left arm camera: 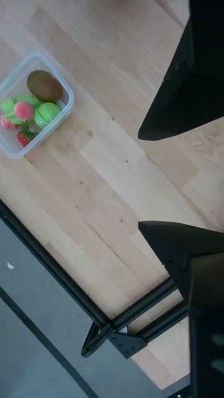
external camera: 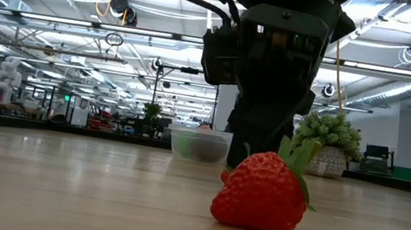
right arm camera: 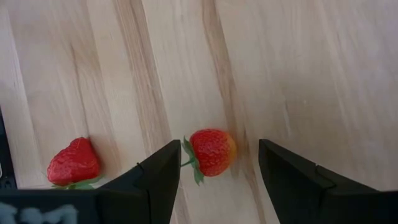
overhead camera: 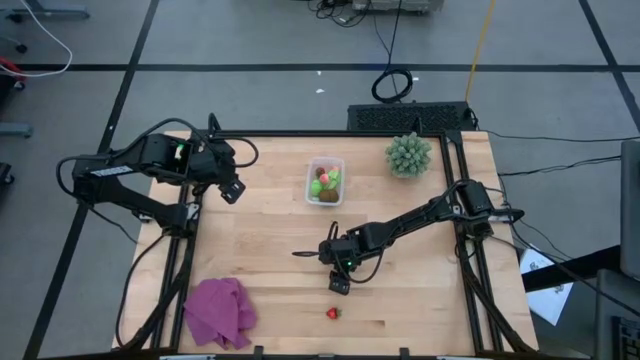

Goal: Pick and placing Produce into tupperware
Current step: Put the top strawberry into the transparent bin

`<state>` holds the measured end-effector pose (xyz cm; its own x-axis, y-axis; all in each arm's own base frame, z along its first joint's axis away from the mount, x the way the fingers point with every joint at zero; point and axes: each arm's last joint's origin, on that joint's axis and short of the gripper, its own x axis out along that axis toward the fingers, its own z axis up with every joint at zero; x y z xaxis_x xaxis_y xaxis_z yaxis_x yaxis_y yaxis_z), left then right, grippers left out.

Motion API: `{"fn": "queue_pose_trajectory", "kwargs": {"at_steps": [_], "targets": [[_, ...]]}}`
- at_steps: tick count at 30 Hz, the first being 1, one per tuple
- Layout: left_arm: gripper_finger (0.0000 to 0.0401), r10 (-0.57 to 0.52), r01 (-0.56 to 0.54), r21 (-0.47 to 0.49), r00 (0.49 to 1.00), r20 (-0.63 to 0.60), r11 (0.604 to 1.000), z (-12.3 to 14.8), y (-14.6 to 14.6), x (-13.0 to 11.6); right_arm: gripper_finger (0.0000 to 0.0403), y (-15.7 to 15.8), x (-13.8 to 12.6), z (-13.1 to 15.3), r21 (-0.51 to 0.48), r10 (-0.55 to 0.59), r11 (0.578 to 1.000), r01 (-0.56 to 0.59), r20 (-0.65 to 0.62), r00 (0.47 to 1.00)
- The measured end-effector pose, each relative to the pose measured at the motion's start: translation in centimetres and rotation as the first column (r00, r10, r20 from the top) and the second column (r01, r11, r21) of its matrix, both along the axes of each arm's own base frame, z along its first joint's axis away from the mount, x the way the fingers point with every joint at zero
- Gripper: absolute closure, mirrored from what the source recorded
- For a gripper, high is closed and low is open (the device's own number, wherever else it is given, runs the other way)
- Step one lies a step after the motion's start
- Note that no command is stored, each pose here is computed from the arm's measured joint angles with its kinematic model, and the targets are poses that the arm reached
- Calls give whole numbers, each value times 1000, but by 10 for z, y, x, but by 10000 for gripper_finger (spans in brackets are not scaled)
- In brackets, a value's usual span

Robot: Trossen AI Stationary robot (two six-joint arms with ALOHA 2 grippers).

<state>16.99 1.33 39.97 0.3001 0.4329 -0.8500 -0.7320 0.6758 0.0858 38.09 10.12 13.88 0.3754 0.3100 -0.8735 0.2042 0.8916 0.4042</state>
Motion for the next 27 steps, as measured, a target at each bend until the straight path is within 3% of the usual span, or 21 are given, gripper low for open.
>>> {"fn": "queue_pose_trajectory", "kwargs": {"at_steps": [27], "targets": [[173,-2,2,1,1000,-1,1000,0,0,0,225,-15,-2,-2,-57,19,998,-21,-36,999]]}}
